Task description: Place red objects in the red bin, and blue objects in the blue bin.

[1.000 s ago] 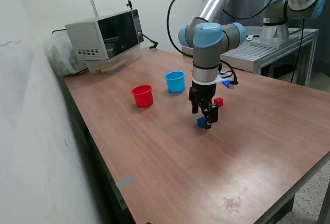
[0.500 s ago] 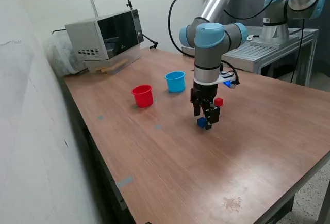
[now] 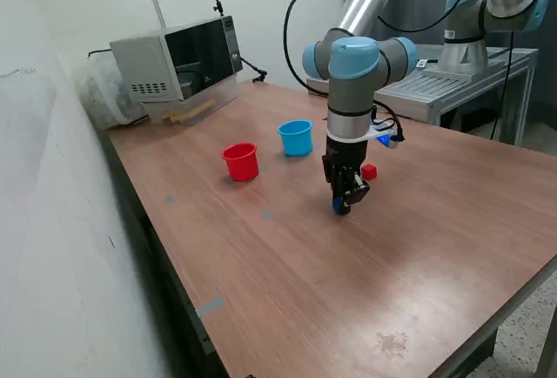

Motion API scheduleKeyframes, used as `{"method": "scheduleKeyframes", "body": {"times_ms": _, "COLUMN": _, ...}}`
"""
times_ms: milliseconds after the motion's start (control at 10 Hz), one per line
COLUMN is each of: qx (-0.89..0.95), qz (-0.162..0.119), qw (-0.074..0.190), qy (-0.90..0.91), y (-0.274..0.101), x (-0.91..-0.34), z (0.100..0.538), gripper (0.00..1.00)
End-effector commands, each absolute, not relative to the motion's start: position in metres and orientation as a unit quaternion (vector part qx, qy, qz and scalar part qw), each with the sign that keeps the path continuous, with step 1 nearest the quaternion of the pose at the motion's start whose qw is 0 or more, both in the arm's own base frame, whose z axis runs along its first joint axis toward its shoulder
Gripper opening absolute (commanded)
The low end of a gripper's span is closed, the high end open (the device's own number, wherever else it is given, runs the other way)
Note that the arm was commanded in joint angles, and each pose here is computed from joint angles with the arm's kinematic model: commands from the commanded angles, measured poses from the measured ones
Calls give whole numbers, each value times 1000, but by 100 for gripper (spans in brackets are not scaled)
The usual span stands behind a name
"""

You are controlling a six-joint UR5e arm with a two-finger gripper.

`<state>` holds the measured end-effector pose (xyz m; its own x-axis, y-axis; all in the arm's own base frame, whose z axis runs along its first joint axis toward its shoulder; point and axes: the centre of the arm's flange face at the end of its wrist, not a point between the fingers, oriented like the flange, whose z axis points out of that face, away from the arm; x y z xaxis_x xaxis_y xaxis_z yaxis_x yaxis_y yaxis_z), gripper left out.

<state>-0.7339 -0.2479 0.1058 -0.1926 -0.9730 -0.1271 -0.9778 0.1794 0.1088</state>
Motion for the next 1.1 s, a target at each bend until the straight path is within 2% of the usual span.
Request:
{"method": "scheduleKeyframes", "body": {"times_ms": 0, "qx": -637, "qz": 84, "qw": 12, "qy": 766, "y": -249, "x": -733, "z": 110, "gripper": 0}}
{"method": "scheduleKeyframes", "body": {"times_ms": 100, "qx": -635, "qz": 92, "qw": -2, "qy": 767, "y": -248, "x": -732, "z": 140, "gripper": 0}}
{"method": "scheduleKeyframes", "body": {"times_ms": 200, "qx": -641, "qz": 105, "qw": -22, "qy": 760, "y": -239, "x": -721, "z": 193, "gripper": 0}}
{"method": "scheduleKeyframes", "body": {"times_ms": 400, "qx": -619, "qz": 118, "qw": -31, "qy": 776, "y": -169, "x": -692, "z": 258, "gripper": 0}}
{"method": "scheduleKeyframes", "body": {"times_ms": 500, "qx": -599, "qz": 123, "qw": -28, "qy": 790, "y": -121, "x": -678, "z": 280, "gripper": 0}}
{"method": "scheduleKeyframes", "body": {"times_ms": 700, "qx": -550, "qz": 121, "qw": 23, "qy": 826, "y": -17, "x": -658, "z": 262, "gripper": 0}}
{"method": "scheduleKeyframes", "body": {"times_ms": 800, "qx": -531, "qz": 113, "qw": 38, "qy": 839, "y": 23, "x": -648, "z": 252, "gripper": 0}}
{"method": "scheduleKeyframes", "body": {"times_ms": 1000, "qx": -516, "qz": 99, "qw": 54, "qy": 849, "y": 55, "x": -633, "z": 239, "gripper": 0}}
